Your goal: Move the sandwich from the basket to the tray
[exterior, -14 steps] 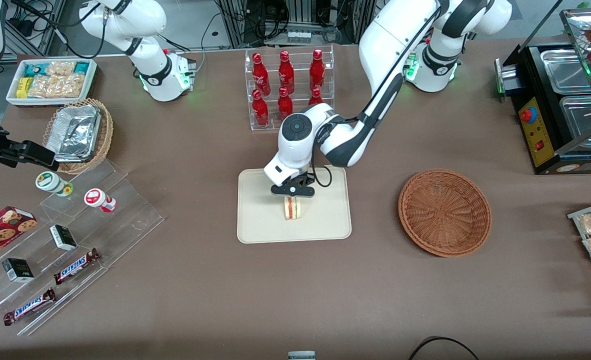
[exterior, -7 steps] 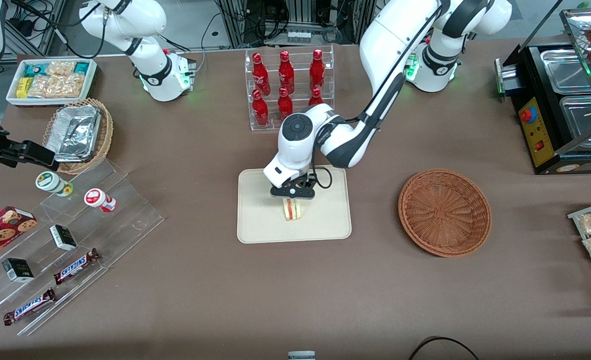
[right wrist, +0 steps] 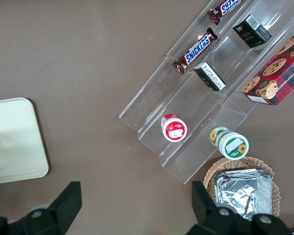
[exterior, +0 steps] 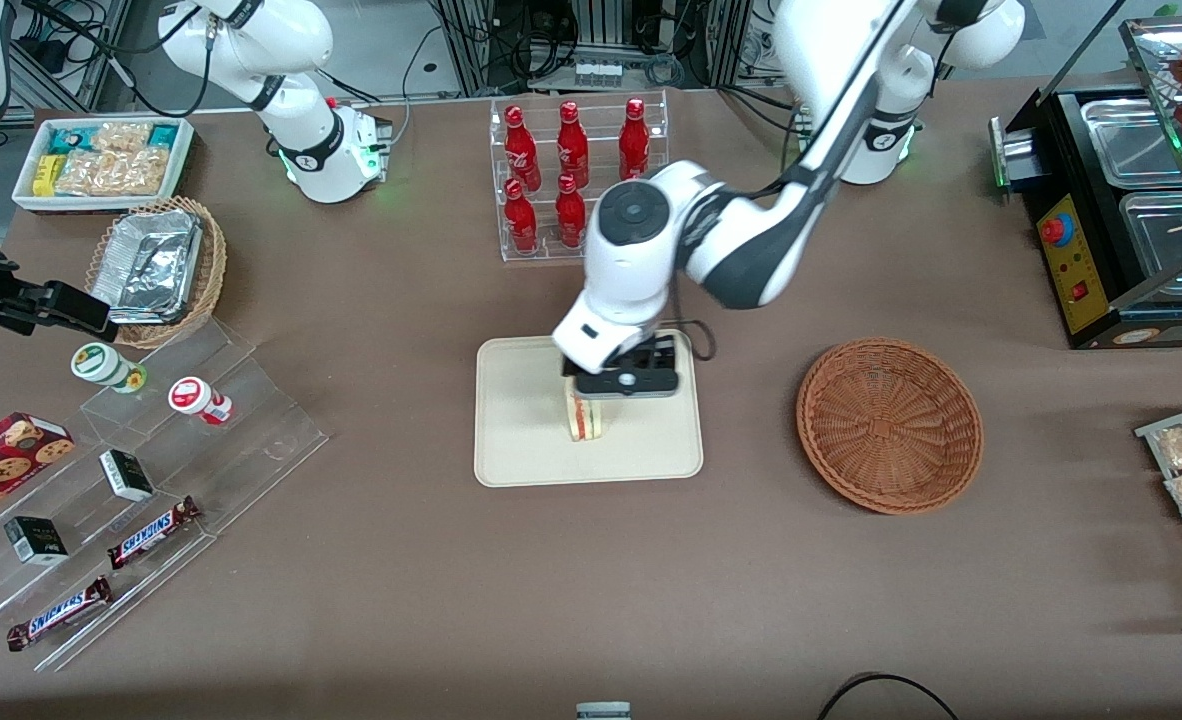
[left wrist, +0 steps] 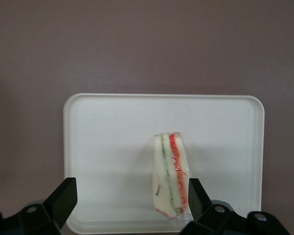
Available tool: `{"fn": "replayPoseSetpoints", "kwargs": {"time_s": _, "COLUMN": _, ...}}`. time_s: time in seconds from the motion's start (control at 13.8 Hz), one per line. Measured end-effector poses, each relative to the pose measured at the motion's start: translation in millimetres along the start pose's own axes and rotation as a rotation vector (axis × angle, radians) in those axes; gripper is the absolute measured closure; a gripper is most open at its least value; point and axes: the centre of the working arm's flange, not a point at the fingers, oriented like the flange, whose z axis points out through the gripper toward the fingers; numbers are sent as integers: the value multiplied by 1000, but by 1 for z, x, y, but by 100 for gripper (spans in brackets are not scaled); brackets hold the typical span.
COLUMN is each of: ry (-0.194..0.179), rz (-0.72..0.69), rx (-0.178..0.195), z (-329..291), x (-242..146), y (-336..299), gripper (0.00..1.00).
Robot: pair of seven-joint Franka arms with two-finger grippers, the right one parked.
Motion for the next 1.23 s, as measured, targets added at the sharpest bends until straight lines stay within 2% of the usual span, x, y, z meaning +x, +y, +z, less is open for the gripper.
{"fn": "replayPoseSetpoints", "kwargs": {"time_s": 0.14, "ry": 2, "rz": -23, "rx": 20, "z": -32, "x": 37, "y": -50, "gripper": 0}}
{"fn": "replayPoseSetpoints", "kwargs": {"time_s": 0.29, "ry": -17, "rz": -13, "rx": 49, "z": -55, "x": 63, "y": -99, "gripper": 0}}
{"fn": "replayPoseSetpoints", "kwargs": {"time_s": 0.58, "ry": -57, "rz": 37, "rx": 81, "z": -84, "x": 90, "y": -184, "gripper": 0}}
{"fn": "replayPoseSetpoints", "kwargs": {"time_s": 0.94, "ry": -64, "rz": 98, "rx": 66, "z": -119, "x": 94, "y": -289, "gripper": 0}}
{"fn": "replayPoseSetpoints", "kwargs": {"time_s": 1.23, "ry": -65, "rz": 86, "rx": 60, "z": -147, "x": 84, "y": -328, "gripper": 0}}
